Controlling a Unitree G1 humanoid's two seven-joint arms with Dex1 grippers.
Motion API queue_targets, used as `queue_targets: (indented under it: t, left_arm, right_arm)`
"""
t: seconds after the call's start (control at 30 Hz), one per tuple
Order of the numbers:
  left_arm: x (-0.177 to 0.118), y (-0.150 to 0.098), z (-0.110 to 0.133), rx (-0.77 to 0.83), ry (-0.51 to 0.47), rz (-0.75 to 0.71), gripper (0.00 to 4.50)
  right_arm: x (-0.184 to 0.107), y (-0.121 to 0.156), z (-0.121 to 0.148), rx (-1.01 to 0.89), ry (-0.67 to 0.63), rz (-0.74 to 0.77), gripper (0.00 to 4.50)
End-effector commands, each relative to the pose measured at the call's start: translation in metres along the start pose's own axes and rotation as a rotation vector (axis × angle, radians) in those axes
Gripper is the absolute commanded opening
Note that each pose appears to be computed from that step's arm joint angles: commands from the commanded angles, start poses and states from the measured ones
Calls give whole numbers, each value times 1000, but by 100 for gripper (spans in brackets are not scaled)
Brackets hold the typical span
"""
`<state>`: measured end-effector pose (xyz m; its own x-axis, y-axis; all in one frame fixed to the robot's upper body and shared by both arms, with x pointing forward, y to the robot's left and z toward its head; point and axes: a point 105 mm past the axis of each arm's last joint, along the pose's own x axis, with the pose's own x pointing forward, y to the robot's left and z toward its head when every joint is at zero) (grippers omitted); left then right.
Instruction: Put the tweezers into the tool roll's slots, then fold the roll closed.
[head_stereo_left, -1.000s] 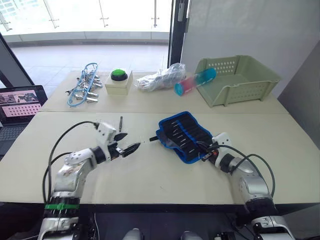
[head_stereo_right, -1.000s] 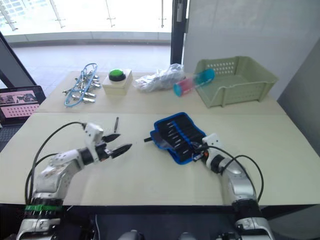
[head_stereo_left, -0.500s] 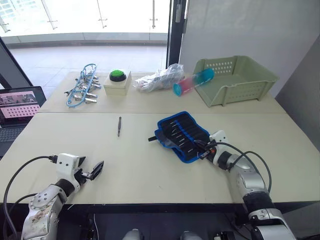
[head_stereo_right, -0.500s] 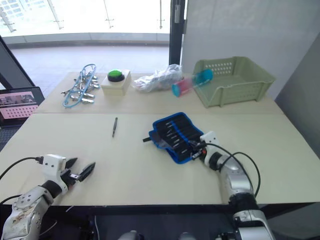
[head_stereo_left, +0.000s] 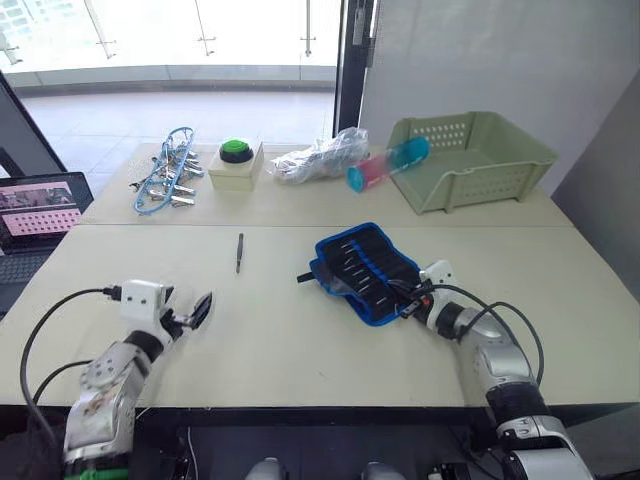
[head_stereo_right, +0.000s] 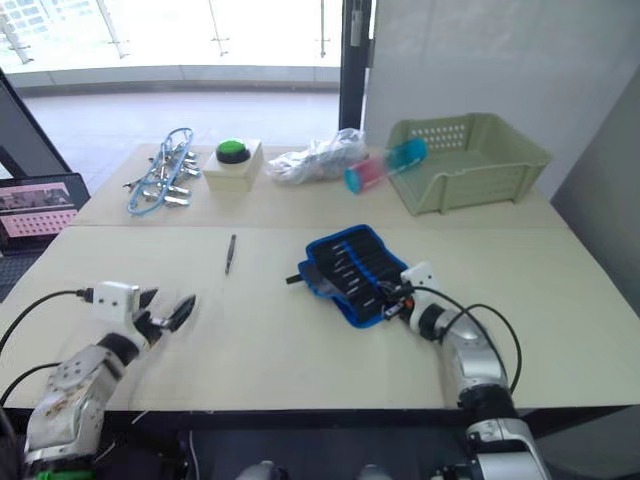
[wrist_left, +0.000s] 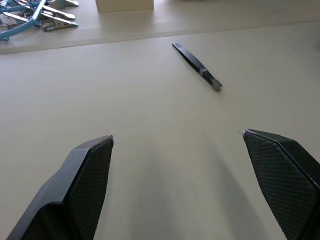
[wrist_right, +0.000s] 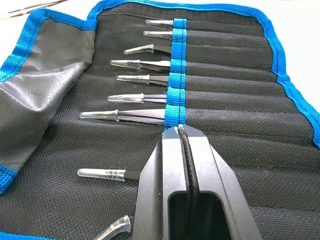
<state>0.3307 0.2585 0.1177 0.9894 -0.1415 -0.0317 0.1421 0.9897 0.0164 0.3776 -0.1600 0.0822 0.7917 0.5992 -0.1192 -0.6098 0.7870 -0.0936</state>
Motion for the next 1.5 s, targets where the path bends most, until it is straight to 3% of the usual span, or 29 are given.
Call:
queue_targets:
  t: [0.03, 0.3, 0.57, 0.7, 0.87, 1.03, 1.3, 1.5]
  left_arm:
    - [13, -2, 8, 1, 2, 47, 438]
    - [64, -36, -8, -21, 124, 50, 438]
    - [85, -55, -23, -60, 160, 63, 438]
    - [90, -60, -25, -48, 164, 62, 329]
    - [92, -61, -24, -18, 151, 71, 158]
    - [93, -49, -28, -42, 130, 135, 2]
    - [89, -40, 7, 5, -32, 113, 2]
    - [88, -72, 50, 94, -173, -129, 2]
  right_arm:
    - [-4, 3, -19, 19, 71, -3, 0]
    - [-6, 6, -19, 15, 72, -2, 0]
    - [-9, 9, -18, 14, 67, -7, 0]
    - [-12, 9, -19, 16, 70, -17, 0]
    - [-14, 8, -19, 19, 72, -24, 0]
    - [-15, 11, -24, 27, 81, -29, 0]
    - [-30, 1, -22, 13, 62, -100, 0]
    - [-34, -9, -8, -5, 7, -148, 0]
